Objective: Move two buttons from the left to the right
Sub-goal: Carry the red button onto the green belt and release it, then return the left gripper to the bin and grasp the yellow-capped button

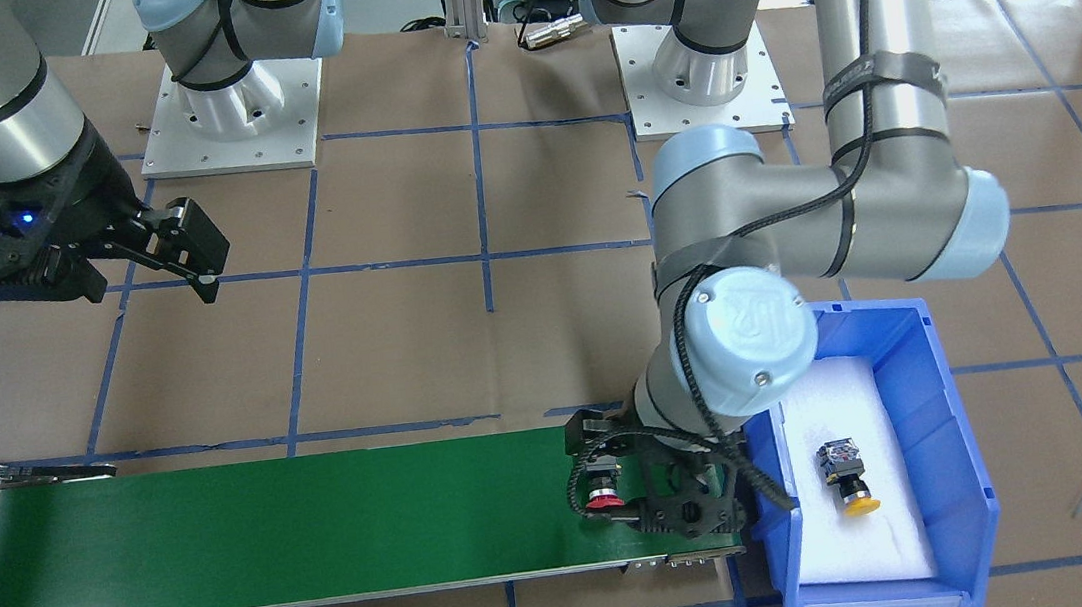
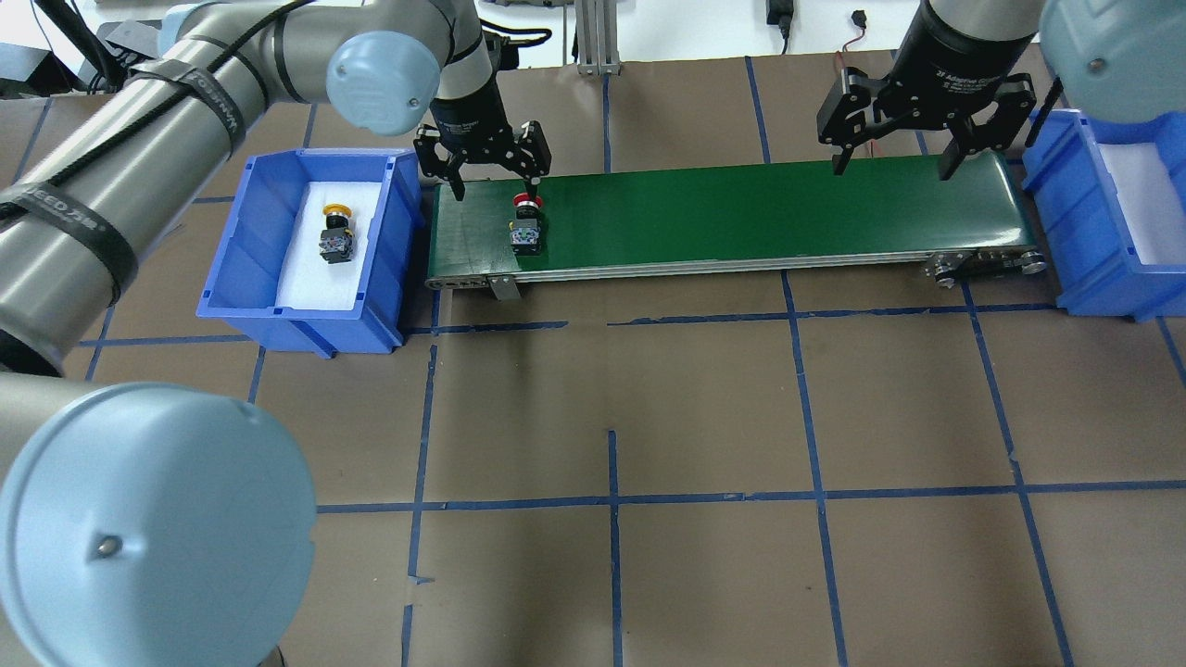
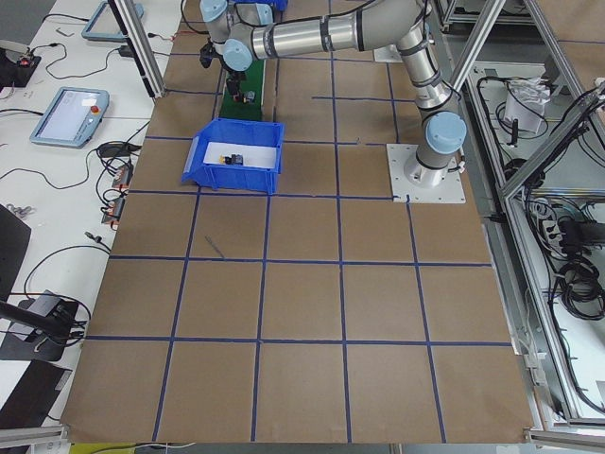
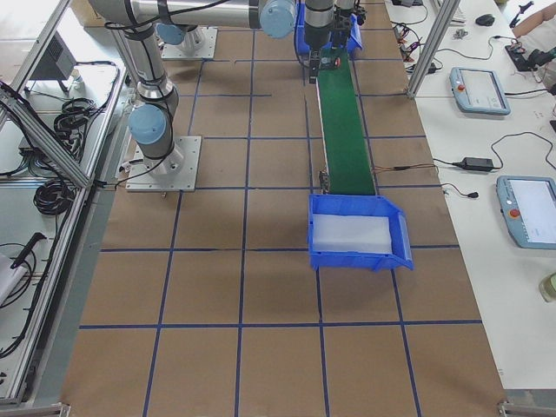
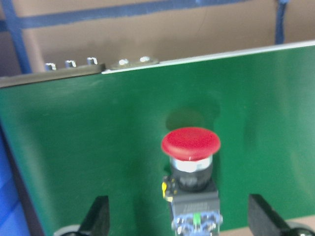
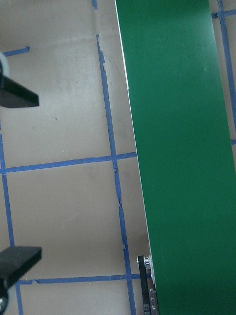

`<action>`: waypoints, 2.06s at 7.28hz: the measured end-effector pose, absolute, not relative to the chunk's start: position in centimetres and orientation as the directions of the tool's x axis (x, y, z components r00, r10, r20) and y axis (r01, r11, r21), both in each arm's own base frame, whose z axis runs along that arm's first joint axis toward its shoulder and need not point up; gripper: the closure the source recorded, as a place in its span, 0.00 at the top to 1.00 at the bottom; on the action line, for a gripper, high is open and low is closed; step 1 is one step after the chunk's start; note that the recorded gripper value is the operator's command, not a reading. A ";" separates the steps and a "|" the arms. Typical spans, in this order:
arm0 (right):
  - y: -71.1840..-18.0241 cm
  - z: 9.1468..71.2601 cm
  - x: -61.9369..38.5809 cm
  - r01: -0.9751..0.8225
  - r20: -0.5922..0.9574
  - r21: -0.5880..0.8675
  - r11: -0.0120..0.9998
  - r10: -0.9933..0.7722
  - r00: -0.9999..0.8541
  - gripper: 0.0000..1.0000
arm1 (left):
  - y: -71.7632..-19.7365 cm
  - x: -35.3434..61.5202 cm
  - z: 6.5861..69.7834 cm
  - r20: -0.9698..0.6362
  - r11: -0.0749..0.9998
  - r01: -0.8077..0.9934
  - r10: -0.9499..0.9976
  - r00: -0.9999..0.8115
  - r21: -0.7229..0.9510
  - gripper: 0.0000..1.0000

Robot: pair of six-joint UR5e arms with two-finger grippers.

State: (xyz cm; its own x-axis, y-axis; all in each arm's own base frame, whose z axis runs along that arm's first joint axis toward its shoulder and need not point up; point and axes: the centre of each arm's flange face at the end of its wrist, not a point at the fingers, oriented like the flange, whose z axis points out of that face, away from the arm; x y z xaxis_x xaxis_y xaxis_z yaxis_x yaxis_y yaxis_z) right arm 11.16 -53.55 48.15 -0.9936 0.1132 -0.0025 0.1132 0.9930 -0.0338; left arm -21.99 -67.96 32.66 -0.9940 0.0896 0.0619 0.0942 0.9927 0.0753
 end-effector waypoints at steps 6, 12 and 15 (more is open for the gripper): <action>-53.6 48.1 11.1 0.114 0.000 -0.033 0.993 0.114 -0.993 1.00 | -69.4 -1.4 34.7 0.046 0.995 0.093 0.091 -0.995 0.041 1.00; -53.8 48.2 11.0 0.110 0.000 -0.045 0.993 0.110 -0.994 1.00 | -72.3 0.5 23.4 0.028 0.984 0.088 0.085 -0.996 0.154 1.00; -54.0 47.9 10.8 0.112 0.001 -0.040 0.993 0.112 -0.994 1.00 | -72.3 0.4 21.1 0.024 0.977 0.090 0.087 -0.996 0.192 0.54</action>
State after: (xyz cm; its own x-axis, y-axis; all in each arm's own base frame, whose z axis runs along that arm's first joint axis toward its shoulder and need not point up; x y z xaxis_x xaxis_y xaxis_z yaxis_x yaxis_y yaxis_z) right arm 10.81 -54.01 47.91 -0.9937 0.1118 0.0006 0.1117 0.9929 -0.0400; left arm 0.43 -72.35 21.14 -0.9959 0.0873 0.0245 0.0903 0.9772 0.1920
